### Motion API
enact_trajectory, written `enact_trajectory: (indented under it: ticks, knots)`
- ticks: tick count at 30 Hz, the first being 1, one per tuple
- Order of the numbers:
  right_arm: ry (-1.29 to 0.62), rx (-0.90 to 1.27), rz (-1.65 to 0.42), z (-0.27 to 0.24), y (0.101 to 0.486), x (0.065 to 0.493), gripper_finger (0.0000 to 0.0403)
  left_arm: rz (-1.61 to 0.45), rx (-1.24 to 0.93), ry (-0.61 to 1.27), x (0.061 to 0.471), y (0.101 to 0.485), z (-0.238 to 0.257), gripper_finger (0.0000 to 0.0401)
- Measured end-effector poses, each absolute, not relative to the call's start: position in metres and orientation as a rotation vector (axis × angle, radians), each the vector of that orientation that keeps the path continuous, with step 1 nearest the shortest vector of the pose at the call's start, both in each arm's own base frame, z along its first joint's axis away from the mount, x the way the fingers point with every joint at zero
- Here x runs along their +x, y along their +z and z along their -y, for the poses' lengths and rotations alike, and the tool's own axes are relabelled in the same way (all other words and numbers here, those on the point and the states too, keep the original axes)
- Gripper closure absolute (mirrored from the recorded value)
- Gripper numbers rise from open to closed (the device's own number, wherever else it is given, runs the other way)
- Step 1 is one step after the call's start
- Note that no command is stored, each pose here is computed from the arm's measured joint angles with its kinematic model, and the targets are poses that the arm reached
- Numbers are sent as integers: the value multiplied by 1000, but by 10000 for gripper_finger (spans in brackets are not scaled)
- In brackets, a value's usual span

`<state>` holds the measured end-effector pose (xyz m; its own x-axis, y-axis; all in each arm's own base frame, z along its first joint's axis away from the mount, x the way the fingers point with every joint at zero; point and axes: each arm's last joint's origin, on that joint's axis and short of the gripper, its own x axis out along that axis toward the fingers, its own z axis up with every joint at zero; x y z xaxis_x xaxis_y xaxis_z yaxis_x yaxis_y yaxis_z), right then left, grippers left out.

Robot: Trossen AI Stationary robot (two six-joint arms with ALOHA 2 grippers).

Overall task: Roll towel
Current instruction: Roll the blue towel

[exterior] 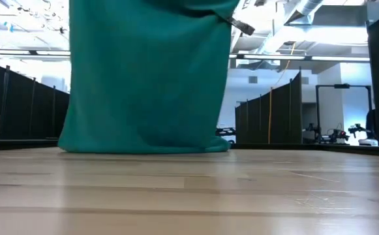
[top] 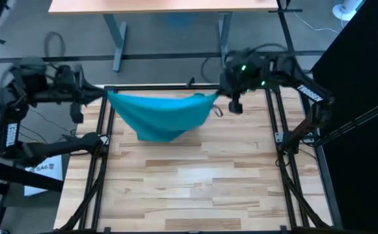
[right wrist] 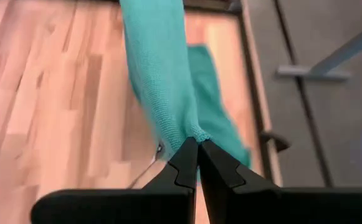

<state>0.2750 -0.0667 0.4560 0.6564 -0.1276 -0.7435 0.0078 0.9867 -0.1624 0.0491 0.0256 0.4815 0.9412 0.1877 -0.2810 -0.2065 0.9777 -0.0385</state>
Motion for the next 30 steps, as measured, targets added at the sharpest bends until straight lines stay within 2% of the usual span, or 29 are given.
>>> enact_trajectory:
  ticks: [5, 11, 23, 30]
  knots:
    - [-68, -73, -947, 37, 422, 283, 403, -298, -148, 182, 45, 439, -21, 401]
    - [-37, -11, -939, -8, 391, 286, 403, -247, -212, 173, 36, 414, -12, 401]
    - [21, 45, -1030, -85, 332, 277, 403, -158, -223, 148, 39, 415, -14, 401]
    - [-10, 61, -1006, -109, 320, 271, 403, -138, -203, 71, 60, 423, -27, 401]
